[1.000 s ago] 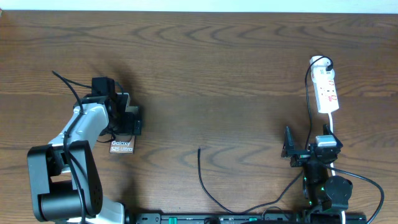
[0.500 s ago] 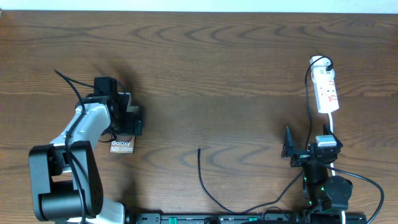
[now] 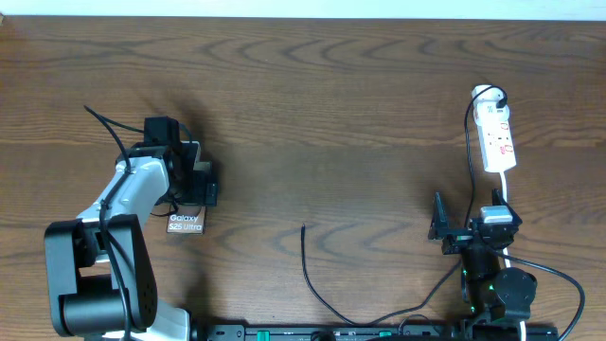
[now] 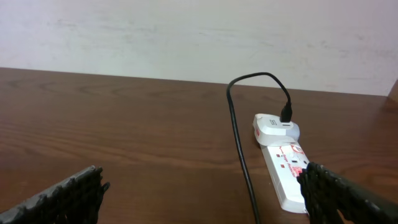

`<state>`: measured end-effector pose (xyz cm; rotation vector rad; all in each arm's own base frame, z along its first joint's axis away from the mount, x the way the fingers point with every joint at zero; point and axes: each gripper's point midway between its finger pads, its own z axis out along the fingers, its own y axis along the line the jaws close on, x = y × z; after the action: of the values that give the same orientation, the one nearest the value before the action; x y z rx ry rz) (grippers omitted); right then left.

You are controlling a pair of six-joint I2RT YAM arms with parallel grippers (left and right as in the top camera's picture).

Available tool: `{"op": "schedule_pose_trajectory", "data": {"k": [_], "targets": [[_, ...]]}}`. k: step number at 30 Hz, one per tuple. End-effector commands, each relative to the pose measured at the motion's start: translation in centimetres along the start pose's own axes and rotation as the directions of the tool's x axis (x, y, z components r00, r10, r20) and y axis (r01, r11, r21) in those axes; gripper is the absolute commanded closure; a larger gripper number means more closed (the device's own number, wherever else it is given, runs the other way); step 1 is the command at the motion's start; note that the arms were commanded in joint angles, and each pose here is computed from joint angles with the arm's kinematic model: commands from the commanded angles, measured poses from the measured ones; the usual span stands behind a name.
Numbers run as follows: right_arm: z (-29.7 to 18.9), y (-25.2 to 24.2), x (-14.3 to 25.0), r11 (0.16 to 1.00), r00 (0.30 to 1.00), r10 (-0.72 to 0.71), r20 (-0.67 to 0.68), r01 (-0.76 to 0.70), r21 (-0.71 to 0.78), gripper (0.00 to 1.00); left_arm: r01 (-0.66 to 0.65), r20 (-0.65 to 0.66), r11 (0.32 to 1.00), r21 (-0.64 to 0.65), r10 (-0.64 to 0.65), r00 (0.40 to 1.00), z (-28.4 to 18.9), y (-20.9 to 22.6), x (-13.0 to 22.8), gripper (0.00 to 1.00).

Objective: Plug charger to phone and switch on socket

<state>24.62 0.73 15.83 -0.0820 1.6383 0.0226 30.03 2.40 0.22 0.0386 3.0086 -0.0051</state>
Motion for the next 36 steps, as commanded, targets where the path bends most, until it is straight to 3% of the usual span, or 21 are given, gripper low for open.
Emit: {"op": "schedule_pose_trajectory", "data": {"k": [1, 36], "targets": [[0.0, -0.2, 0.1, 1.000, 1.000, 0.014, -0.004, -0.014, 0.011, 0.01, -0.003, 0.002, 1.000, -0.014, 0.003, 1.000, 0.0, 0.2, -0.1, 0.02], [0.0, -0.2, 0.1, 1.000, 1.000, 0.014, -0.004, -0.014, 0.011, 0.01, -0.002, -0.014, 1.000, -0.011, 0.002, 1.000, 0.9, 0.1, 1.0, 0.02]]}}
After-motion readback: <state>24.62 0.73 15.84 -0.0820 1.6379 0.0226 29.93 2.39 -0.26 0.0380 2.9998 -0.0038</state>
